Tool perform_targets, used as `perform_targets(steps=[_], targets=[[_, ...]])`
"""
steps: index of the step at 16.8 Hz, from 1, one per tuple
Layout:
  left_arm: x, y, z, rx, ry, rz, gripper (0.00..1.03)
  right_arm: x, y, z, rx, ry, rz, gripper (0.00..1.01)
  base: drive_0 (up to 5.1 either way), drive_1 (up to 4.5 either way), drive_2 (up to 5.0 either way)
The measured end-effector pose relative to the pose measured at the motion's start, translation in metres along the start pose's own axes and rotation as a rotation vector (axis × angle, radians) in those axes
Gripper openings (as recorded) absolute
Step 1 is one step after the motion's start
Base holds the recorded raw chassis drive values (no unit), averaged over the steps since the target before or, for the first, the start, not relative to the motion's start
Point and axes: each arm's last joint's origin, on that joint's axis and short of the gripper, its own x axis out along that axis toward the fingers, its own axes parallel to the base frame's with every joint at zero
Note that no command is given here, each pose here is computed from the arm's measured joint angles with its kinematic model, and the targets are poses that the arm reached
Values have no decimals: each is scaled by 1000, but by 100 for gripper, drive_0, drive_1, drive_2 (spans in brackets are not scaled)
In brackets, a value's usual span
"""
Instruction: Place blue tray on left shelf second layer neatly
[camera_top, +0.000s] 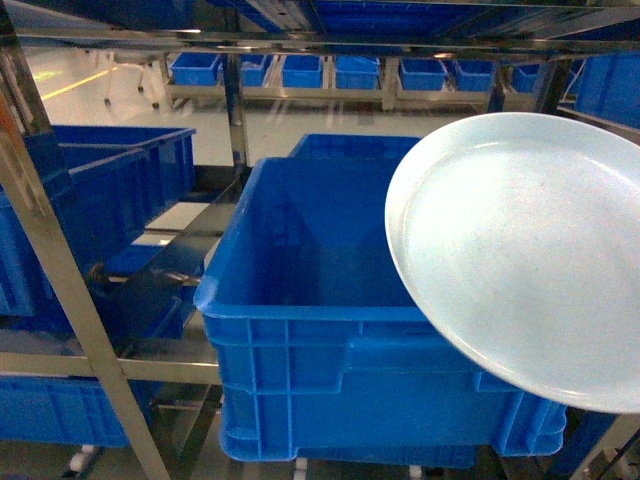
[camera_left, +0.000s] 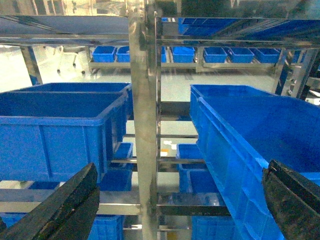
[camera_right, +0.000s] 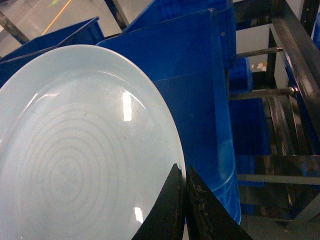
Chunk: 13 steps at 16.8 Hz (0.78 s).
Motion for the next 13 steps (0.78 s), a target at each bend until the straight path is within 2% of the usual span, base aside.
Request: perform_targets(steps=[2, 3, 4, 5, 7, 10, 12, 13], targets=[[0, 0, 0, 0, 0, 0, 98, 16, -8, 3, 75, 23, -26, 2, 0, 0, 0], [0, 0, 0, 0, 0, 0, 98, 25, -9, 7, 120, 33, -44, 2, 0, 0, 0], [0, 0, 0, 0, 0, 0, 98, 37, -5, 14, 150, 25, -56, 2, 0, 0, 0], [0, 0, 0, 0, 0, 0, 98, 50, 2, 24, 156, 9, -38, 2, 0, 0, 0], [0, 0, 0, 0, 0, 0, 98, 61, 10, 33, 161, -3, -19, 2, 0, 0, 0], [0, 0, 0, 0, 0, 0, 98, 73, 22, 38, 152, -5, -13, 2, 0, 0, 0], [0, 0, 0, 0, 0, 0, 98, 78, 20, 33, 168, -20, -44, 2, 0, 0, 0], [0, 0, 0, 0, 0, 0, 98, 81, 17, 30, 196, -26, -50, 2, 0, 0, 0]])
